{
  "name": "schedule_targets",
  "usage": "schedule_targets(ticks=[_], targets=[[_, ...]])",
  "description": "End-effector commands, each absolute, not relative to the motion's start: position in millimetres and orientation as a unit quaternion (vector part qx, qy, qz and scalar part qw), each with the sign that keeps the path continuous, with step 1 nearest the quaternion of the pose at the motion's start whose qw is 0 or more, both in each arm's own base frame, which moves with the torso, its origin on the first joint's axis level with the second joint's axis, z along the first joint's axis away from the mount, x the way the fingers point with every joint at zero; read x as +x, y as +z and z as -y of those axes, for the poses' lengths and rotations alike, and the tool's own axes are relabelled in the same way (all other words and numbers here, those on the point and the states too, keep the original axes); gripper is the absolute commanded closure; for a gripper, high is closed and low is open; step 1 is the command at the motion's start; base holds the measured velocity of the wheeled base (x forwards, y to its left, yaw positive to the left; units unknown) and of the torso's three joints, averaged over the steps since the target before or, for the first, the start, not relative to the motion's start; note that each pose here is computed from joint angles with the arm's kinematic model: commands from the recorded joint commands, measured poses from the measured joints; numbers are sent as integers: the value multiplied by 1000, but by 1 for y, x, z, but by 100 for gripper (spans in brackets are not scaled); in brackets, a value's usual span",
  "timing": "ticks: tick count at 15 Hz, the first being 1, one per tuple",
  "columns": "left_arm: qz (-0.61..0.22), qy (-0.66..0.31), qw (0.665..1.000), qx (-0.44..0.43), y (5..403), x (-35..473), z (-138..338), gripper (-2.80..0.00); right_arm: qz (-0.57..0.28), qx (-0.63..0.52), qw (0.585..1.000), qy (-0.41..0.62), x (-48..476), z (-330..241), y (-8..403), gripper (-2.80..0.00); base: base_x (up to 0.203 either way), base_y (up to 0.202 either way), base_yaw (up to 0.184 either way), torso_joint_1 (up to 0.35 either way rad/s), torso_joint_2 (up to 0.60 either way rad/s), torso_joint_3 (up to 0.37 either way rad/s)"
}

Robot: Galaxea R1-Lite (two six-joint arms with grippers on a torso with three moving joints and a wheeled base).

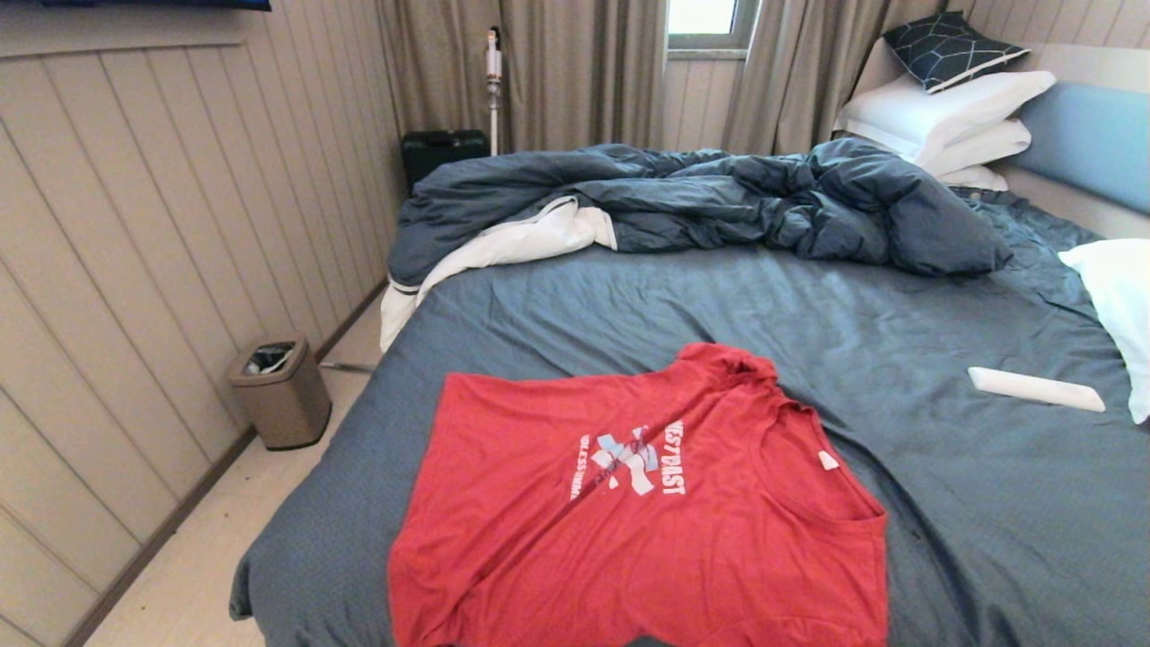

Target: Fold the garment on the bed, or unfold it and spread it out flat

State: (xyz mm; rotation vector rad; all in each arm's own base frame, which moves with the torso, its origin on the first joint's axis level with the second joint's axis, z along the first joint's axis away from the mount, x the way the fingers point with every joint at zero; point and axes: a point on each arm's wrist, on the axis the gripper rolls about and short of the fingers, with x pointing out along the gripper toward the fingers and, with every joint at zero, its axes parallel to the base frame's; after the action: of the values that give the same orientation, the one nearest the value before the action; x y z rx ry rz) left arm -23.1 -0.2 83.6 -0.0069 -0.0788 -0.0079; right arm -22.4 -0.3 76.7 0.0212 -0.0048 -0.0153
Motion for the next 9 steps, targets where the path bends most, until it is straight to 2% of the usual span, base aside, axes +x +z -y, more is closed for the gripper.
schedule_targets(ticks=[1, 9], targets=[[39, -4, 999, -4, 84, -23, 0, 0, 1, 11, 1000, -8, -22, 0, 77, 0, 0, 0, 0, 0, 0, 0], [39, -4, 999, -4, 84, -23, 0, 0, 1, 11, 1000, -8, -22, 0, 77, 0, 0, 0, 0, 0, 0, 0]])
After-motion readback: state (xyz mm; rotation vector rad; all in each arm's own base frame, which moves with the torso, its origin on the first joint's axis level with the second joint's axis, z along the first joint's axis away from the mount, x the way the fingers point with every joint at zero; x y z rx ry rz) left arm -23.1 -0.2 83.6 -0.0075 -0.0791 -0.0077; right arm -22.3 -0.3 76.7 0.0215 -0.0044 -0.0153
